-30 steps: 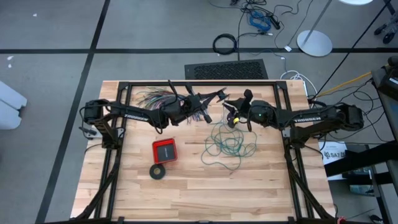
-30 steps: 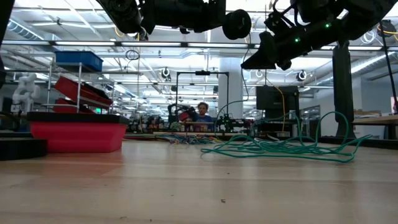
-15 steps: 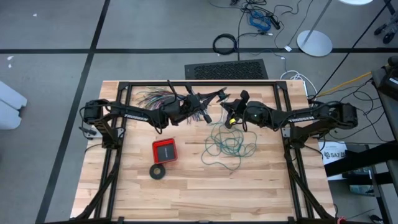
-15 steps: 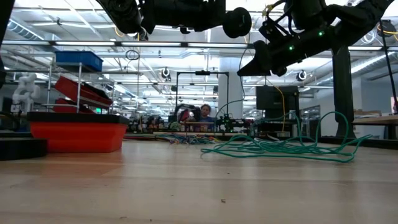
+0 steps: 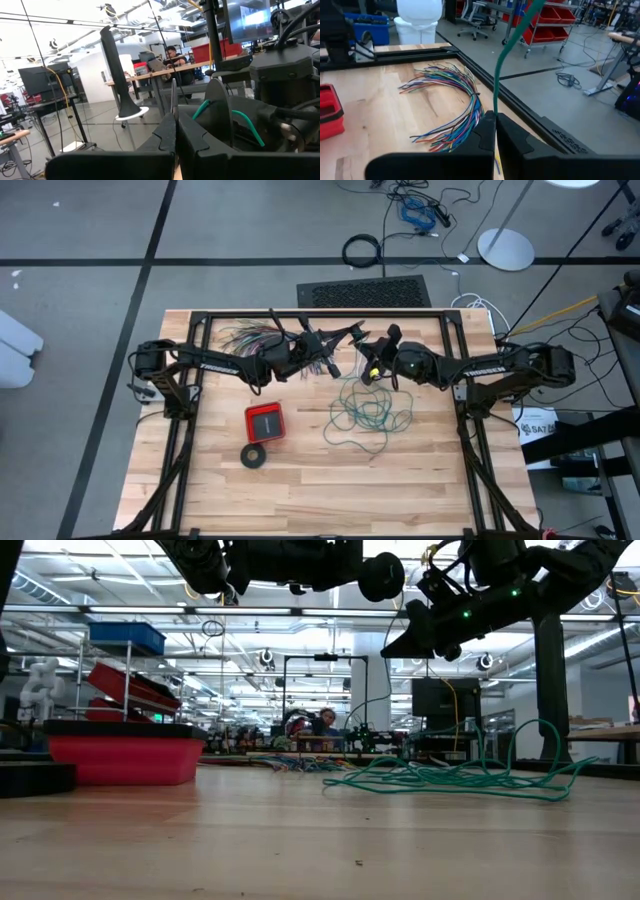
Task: Coil cords
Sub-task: Coil the green wire onto the spool
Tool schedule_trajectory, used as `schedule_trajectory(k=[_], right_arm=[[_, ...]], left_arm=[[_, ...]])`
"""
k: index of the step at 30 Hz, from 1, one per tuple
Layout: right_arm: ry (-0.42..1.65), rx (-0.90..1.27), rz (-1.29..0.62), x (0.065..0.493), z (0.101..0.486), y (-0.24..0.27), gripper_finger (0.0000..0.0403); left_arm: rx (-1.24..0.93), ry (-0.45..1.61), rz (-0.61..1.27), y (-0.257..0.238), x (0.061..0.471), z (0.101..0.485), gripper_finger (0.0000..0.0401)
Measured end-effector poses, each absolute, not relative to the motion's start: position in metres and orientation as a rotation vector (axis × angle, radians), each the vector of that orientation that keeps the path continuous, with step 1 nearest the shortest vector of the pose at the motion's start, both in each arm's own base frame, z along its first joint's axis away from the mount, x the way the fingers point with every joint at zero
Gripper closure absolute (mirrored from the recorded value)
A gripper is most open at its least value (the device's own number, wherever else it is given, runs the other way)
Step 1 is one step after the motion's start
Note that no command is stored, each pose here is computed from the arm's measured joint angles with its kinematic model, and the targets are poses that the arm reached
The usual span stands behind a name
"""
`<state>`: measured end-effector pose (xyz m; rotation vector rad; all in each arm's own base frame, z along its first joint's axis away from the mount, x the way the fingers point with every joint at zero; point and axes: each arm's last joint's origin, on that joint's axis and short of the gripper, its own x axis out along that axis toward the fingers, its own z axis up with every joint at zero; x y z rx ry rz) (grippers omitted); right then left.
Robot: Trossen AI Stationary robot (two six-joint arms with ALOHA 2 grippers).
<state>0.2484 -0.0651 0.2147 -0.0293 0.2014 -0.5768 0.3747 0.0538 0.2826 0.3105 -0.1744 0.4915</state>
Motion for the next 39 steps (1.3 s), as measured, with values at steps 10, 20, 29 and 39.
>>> schedule_trajectory(k=[10, 20, 29, 39], right_arm=[[0.163, 0.064, -0.588, 0.268, 0.227, -0.078, 0.0403], [0.137, 0.142, -0.560, 0.282, 0.230, -0.078, 0.0403], [0.124, 0.175, -0.550, 0.282, 0.231, -0.080, 0.0403], [0.119, 0.198, -0.542, 0.282, 0.231, -0.080, 0.0403]], left_arm=[[0.310, -0.172, 0.492, 0.054, 0.375, 0.282, 0.0401], [0.360, -0.101, 0.535, 0.062, 0.374, 0.277, 0.0401], [0.380, -0.068, 0.512, 0.061, 0.375, 0.274, 0.0401], [0.500, 0.007, 0.510, 0.064, 0.375, 0.270, 0.0401]])
